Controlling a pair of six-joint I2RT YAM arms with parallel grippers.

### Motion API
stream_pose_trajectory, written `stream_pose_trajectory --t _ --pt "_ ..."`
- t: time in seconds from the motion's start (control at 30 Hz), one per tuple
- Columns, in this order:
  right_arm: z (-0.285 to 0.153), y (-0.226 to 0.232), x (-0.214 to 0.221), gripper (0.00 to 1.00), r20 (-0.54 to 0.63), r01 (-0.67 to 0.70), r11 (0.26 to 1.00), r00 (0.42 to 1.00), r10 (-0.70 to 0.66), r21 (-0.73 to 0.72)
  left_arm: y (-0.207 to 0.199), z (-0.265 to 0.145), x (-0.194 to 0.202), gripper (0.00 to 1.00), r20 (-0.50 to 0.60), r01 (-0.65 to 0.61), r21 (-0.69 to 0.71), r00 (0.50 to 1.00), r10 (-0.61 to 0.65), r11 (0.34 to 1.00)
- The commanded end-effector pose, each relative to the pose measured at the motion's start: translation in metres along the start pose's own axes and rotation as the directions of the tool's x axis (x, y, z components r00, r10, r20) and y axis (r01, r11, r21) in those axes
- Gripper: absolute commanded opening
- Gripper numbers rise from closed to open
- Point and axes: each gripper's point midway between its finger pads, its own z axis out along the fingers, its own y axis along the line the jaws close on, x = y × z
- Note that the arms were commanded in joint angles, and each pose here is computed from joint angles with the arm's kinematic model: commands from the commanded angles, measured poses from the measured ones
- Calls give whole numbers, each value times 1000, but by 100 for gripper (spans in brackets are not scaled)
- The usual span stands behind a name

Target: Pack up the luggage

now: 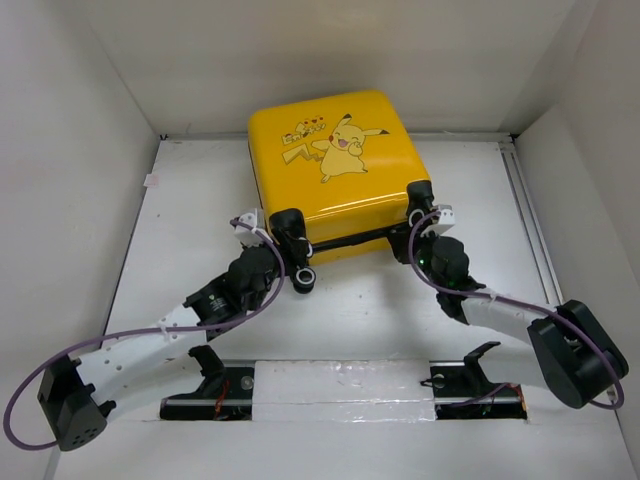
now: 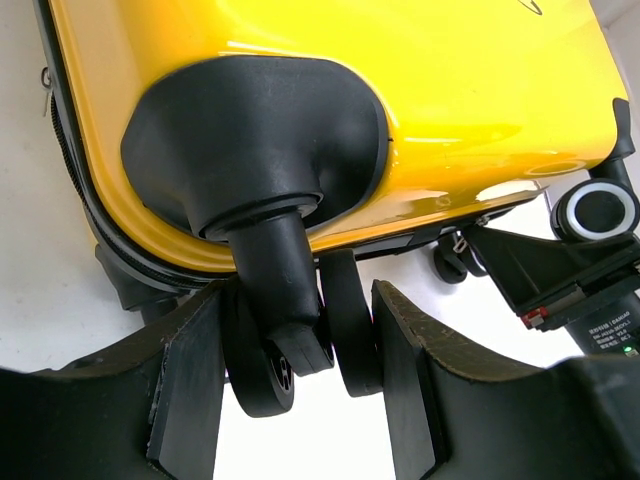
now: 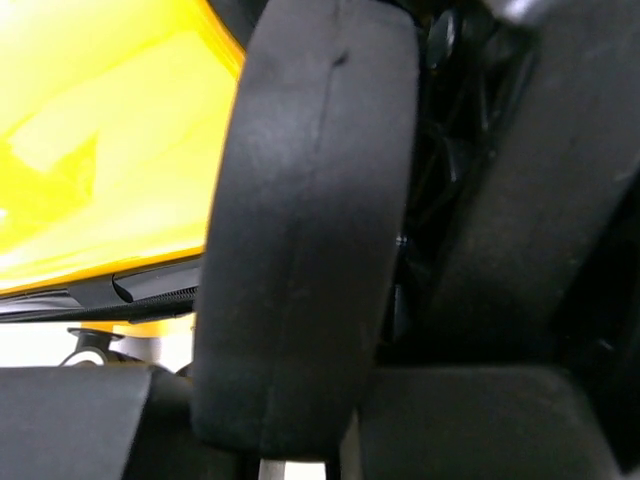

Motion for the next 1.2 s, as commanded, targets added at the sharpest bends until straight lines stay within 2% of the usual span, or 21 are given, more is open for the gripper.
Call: stream_pose_trajectory --t 0.0,0.1,0.3,0.5,0.77,0.87,0.93,1.07,1.17 --pt "-4 53 -13 0 56 64 973 997 -53 -221 -90 -18 -44 0 68 76 340 992 -105 937" --pt "-14 82 1 0 26 48 952 999 -42 -301 -99 -13 -43 0 55 74 351 994 -99 934" --pt "-34 155 35 0 -27 83 887 994 -107 -454 -132 -11 -43 0 19 81 455 995 -101 887" --pt "-38 209 50 0 -40 39 820 996 -75 -571 -155 -18 -48 0 -9 106 533 993 -120 839" --pt "-46 310 68 0 -52 -36 643 999 -5 -765 -186 -36 -65 0 -24 135 620 988 -153 773" --pt "-48 332 73 0 -50 -62 600 998 37 -798 -186 -45 -72 0 -15 136 630 986 -163 764" --pt "-43 336 83 0 -61 -90 602 996 68 -794 -190 -50 -81 0 -14 160 648 980 -199 744" --pt "-37 349 78 0 -64 -192 539 967 248 -820 -193 -56 -82 0 -37 190 668 974 -223 719" --pt "-26 350 86 0 -76 -273 534 929 361 -800 -192 -57 -76 0 -61 221 679 967 -246 700"
